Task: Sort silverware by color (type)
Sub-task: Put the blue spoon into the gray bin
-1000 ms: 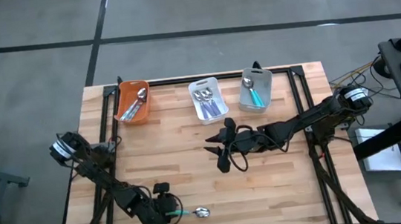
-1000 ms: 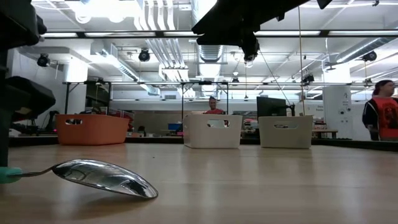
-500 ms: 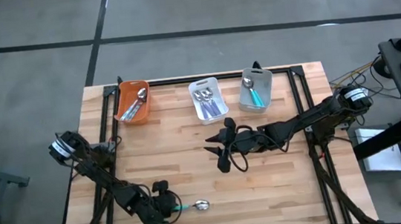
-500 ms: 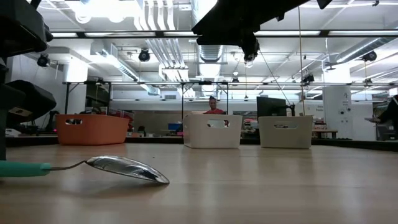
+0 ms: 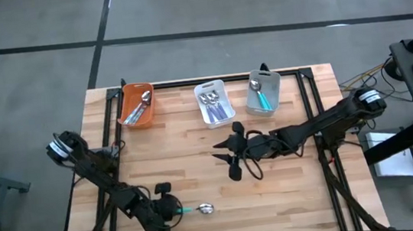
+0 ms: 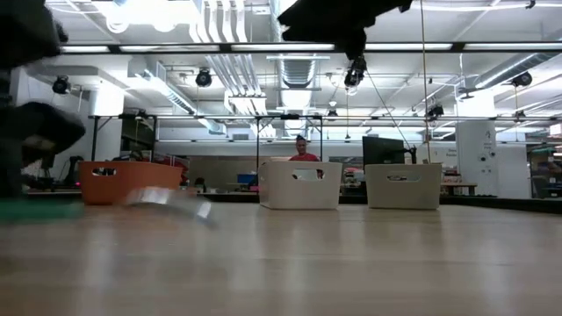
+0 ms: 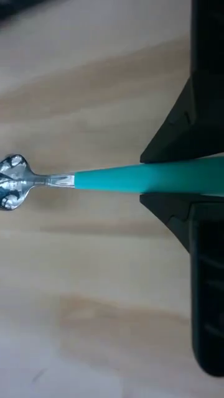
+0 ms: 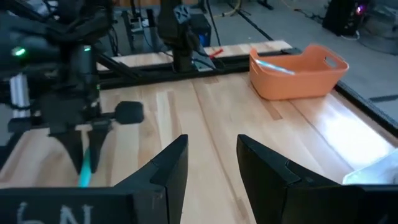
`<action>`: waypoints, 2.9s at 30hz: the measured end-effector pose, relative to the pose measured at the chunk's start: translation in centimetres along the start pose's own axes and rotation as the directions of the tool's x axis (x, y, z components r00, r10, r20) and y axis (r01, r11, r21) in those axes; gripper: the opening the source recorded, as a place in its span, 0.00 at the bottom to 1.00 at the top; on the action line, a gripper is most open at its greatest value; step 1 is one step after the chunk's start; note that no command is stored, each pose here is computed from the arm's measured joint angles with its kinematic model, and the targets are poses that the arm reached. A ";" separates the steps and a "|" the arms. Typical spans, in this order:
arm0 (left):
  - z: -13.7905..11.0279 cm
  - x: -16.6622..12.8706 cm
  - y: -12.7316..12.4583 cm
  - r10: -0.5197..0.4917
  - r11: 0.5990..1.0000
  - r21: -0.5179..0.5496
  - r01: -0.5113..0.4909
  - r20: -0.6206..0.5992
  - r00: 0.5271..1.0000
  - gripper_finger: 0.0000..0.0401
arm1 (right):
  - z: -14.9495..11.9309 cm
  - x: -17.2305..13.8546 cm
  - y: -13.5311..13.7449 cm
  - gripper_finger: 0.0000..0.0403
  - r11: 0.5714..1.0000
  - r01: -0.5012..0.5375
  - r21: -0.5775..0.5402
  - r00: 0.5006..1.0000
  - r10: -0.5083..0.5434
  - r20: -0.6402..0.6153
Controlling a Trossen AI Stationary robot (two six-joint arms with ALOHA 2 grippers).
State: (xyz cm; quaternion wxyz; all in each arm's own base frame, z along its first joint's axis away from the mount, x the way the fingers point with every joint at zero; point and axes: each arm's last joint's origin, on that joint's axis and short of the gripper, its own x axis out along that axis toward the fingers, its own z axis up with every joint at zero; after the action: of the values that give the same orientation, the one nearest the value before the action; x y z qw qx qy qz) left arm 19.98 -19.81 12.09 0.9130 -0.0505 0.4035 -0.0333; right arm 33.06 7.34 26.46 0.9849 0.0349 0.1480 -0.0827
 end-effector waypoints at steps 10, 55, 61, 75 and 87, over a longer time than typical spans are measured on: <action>2.5 -5.0 2.0 0.055 0.997 0.033 -0.069 0.302 0.952 0.12 | 1.4 -2.7 1.1 0.32 0.996 -0.060 -0.061 0.997 0.063 0.036; 11.4 -11.6 8.0 -0.016 0.946 0.195 -0.259 0.827 0.563 0.12 | 4.4 4.9 4.8 0.45 0.946 -0.050 -0.320 0.829 0.218 0.516; 11.4 -11.6 8.0 -0.016 0.949 0.191 -0.252 0.826 0.564 0.12 | 4.8 4.9 4.7 0.39 0.942 -0.037 -0.332 0.823 0.218 0.525; 11.4 -11.6 8.1 -0.005 0.957 0.166 -0.236 0.828 0.561 0.30 | 4.8 4.9 4.6 0.08 0.935 -0.012 -0.353 0.833 0.205 0.514; 10.8 -12.4 9.0 0.138 0.909 0.142 -0.391 0.784 0.606 0.55 | 8.3 3.6 1.4 0.08 0.948 0.207 -0.243 0.973 -0.174 0.153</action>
State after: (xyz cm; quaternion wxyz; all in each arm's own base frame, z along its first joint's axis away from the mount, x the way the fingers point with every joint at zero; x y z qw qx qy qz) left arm 19.79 -8.86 27.37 0.9875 0.1404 -0.0227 0.0674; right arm 39.06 7.38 33.38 0.9759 -0.1133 0.0958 -0.1598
